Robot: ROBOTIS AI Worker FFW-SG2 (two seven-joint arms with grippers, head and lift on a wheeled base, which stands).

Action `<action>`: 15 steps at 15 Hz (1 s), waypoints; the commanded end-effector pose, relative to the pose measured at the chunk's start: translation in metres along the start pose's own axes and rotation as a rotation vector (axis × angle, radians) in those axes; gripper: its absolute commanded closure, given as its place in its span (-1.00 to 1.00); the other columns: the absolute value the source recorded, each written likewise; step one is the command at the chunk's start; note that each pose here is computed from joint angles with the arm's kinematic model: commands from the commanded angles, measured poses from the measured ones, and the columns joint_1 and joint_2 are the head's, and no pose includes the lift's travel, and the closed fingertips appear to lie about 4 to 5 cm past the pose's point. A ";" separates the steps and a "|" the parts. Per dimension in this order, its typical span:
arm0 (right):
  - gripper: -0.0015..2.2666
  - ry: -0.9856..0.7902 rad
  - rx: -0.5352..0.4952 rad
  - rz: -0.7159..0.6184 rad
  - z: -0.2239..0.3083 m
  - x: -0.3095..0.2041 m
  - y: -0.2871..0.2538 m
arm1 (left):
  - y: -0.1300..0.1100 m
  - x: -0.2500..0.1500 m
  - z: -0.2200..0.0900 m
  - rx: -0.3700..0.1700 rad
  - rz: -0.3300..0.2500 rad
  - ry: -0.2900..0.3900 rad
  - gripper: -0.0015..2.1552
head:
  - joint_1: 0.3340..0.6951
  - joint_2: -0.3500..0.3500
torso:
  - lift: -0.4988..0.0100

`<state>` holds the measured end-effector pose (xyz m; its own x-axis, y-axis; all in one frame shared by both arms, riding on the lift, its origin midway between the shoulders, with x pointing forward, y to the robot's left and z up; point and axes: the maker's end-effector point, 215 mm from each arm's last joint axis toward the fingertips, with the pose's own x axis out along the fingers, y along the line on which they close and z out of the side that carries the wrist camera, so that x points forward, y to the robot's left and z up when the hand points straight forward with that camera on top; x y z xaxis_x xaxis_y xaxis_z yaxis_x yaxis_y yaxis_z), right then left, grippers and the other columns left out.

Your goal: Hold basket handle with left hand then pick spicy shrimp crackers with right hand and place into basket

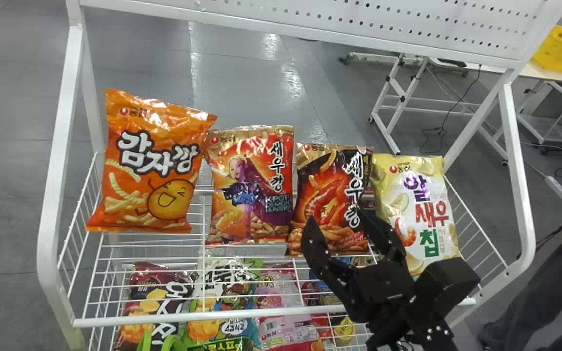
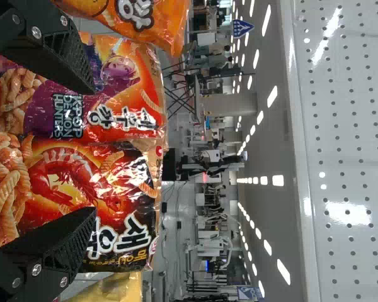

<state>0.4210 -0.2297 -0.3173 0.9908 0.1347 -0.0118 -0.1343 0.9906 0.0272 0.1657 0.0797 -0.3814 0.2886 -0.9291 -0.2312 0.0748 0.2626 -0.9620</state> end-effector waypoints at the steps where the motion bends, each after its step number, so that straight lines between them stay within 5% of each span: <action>1: -0.85 0.020 -0.007 -0.007 -0.008 0.011 -0.006 | 0.001 0.000 0.000 -0.004 0.004 -0.005 0.76 | 1.00 -0.85 | 0.81; 15: -0.85 0.117 -0.021 -0.058 -0.035 0.053 -0.043 | 0.006 -0.001 0.003 -0.001 0.023 -0.008 0.76 | 1.00 -0.91 | 0.81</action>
<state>0.4759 -0.2630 -0.3509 0.9897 0.0797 -0.1190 -0.0802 0.9968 0.0002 0.1678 0.0840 -0.3869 0.2947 -0.9209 -0.2552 0.0696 0.2871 -0.9554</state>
